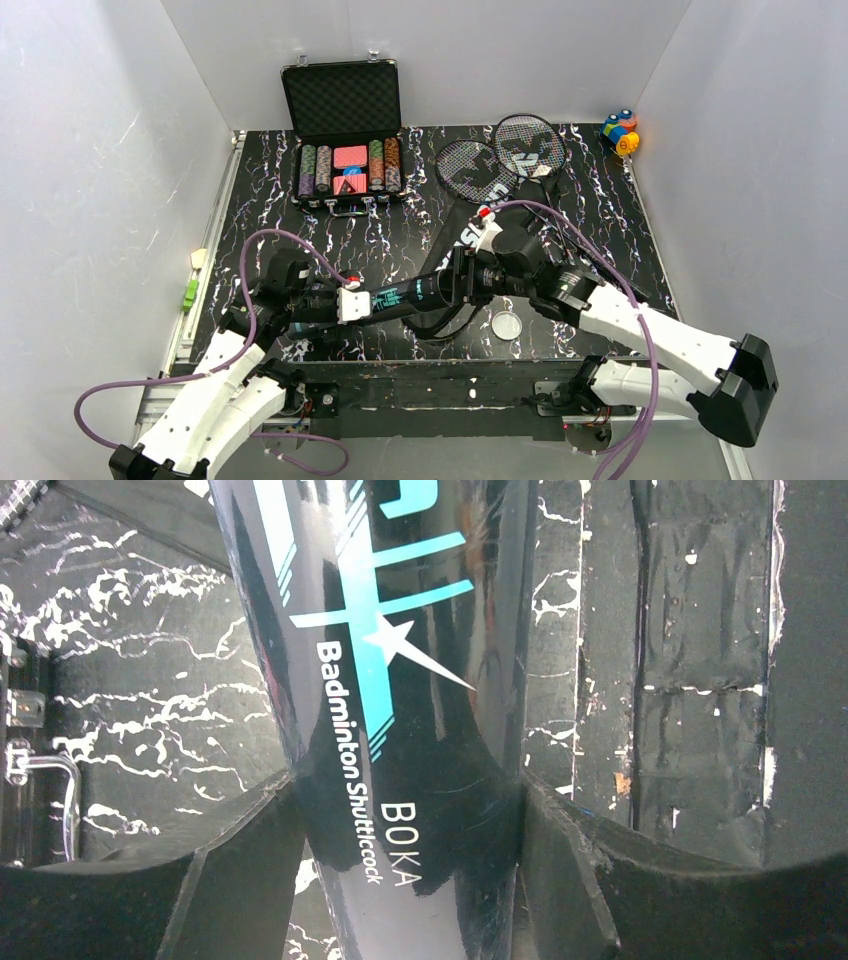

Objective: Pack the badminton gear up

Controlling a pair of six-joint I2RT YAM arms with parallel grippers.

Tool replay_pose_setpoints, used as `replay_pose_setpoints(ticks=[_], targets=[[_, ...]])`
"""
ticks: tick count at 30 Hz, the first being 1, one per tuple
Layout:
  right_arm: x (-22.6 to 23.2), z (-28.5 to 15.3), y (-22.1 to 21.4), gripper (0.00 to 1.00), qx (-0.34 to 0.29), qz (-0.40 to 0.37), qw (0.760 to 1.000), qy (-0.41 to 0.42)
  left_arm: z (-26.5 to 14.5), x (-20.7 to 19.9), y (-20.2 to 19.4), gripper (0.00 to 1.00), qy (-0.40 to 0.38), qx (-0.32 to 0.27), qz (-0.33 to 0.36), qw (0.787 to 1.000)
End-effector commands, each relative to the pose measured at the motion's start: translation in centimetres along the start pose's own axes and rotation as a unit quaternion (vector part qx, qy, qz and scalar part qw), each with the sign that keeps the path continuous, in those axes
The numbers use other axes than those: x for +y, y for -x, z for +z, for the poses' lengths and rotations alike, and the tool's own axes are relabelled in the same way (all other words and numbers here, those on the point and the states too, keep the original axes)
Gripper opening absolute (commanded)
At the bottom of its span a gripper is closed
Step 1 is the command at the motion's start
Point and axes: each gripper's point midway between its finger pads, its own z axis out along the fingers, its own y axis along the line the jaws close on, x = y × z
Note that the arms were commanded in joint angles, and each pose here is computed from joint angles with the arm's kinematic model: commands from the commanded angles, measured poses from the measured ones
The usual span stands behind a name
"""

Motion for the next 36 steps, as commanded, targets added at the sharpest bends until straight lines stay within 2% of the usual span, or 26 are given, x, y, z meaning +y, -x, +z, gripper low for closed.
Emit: replay_pose_setpoints(ticks=[1,5,11,15,20,31,36], targets=[[1.9,-3.7,2.7,0.74,-0.066,-0.042,0.997,-0.004,-0.3,1.0,2.6,0.00,0.015,-0.047,0.038,0.998],[0.9,-8.2,3.9,0.78,-0.113,-0.047,0.992,-0.036,-0.1,0.9,2.0,0.00,0.014,-0.039,0.040,0.998],[-3.1,-10.5,2.7,0.80,-0.111,-0.017,0.989,-0.097,0.0,0.9,1.5,0.00,0.013,-0.031,0.042,0.999],[-9.3,-9.3,0.2,0.77,-0.064,0.018,0.976,-0.205,0.0,0.8,1.1,0.00,0.014,-0.023,0.042,0.999],[-15.2,-7.0,-3.2,0.64,0.002,0.048,0.952,-0.302,-0.1,0.7,0.9,0.00,0.015,-0.019,0.039,0.999],[-18.3,-2.8,-3.9,0.62,0.044,0.037,0.932,-0.358,0.0,-0.1,0.8,0.00,0.009,-0.024,0.026,0.999],[-19.7,-1.3,-4.4,0.57,0.063,0.032,0.919,-0.387,-0.1,0.0,0.5,0.00,0.015,-0.019,0.025,0.999]])
